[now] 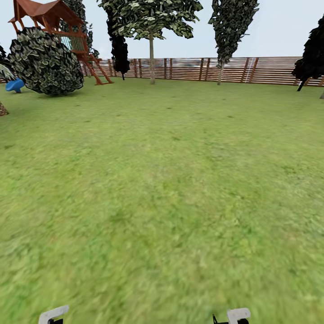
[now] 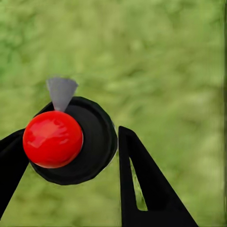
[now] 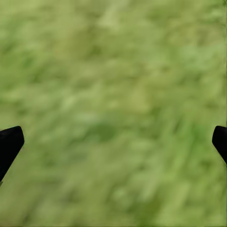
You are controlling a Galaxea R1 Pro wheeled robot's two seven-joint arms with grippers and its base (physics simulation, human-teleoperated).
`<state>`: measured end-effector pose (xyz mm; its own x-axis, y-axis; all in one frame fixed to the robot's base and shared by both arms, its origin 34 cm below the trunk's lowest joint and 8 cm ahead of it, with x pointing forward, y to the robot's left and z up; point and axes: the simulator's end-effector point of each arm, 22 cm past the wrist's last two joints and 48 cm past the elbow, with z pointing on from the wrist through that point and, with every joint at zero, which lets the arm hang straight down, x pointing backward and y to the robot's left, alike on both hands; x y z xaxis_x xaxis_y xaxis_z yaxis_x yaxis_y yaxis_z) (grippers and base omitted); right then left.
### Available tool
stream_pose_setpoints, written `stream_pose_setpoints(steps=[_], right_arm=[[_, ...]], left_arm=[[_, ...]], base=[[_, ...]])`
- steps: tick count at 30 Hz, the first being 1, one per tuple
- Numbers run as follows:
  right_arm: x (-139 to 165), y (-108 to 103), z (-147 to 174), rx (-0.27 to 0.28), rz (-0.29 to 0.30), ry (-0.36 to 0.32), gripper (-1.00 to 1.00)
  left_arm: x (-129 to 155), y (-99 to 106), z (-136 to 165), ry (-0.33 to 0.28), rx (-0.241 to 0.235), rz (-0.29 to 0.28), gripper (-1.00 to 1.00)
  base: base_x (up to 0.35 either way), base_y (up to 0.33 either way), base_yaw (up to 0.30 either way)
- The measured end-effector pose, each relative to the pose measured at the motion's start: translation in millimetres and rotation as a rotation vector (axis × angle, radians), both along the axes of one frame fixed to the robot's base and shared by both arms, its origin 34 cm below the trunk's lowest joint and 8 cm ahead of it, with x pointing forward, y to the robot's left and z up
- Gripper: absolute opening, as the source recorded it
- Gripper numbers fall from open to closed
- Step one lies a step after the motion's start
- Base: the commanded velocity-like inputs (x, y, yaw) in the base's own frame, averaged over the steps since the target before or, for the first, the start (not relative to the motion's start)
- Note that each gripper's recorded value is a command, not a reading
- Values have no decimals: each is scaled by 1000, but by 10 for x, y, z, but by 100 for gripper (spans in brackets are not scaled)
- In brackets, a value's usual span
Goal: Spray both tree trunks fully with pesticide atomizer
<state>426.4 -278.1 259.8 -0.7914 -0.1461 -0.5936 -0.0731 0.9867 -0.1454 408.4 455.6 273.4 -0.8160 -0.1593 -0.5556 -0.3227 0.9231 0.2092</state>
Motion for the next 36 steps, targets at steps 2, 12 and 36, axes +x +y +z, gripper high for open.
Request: stream_pose_setpoints(steps=[2, 12, 36], right_arm=[[0, 0, 0, 0, 0, 0, 100], [0, 0, 0, 0, 0, 0, 100], [0, 0, 0, 0, 0, 0, 100]], left_arm=[[-1, 1, 0, 0, 0, 0, -100], [2, 8, 3, -1, 0, 3, -100], [4, -10, -1, -2, -3, -1, -100]], base=[[340, 0, 0], [340, 0, 0], [340, 0, 0]])
